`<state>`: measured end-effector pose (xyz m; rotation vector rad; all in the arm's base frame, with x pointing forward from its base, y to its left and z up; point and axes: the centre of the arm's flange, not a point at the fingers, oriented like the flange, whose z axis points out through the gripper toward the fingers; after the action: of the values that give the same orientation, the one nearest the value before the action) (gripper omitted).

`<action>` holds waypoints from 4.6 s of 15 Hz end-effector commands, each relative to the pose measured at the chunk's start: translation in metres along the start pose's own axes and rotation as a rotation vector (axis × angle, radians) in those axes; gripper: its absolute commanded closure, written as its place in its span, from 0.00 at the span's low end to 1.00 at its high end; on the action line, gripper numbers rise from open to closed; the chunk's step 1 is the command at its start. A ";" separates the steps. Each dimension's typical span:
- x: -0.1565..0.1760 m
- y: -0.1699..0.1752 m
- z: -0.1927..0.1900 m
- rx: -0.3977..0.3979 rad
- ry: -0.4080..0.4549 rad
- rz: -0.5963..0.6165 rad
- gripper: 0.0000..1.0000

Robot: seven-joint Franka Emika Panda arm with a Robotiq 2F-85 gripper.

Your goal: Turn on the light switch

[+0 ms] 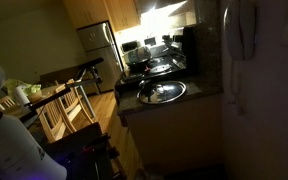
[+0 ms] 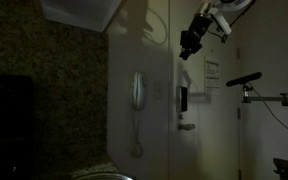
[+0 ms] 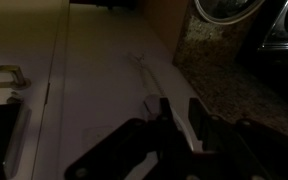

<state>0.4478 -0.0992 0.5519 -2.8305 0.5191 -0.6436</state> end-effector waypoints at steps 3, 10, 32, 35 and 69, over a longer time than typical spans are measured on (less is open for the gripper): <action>0.000 0.000 0.000 0.000 0.000 0.000 0.48; 0.017 0.006 -0.011 0.019 0.036 0.040 0.02; 0.060 0.039 -0.022 0.005 0.106 0.142 1.00; 0.069 0.032 -0.012 -0.020 0.090 0.154 1.00; 0.130 0.077 0.103 -0.260 0.377 0.421 1.00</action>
<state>0.5715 -0.2105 0.4892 -2.6733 1.2378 -1.0962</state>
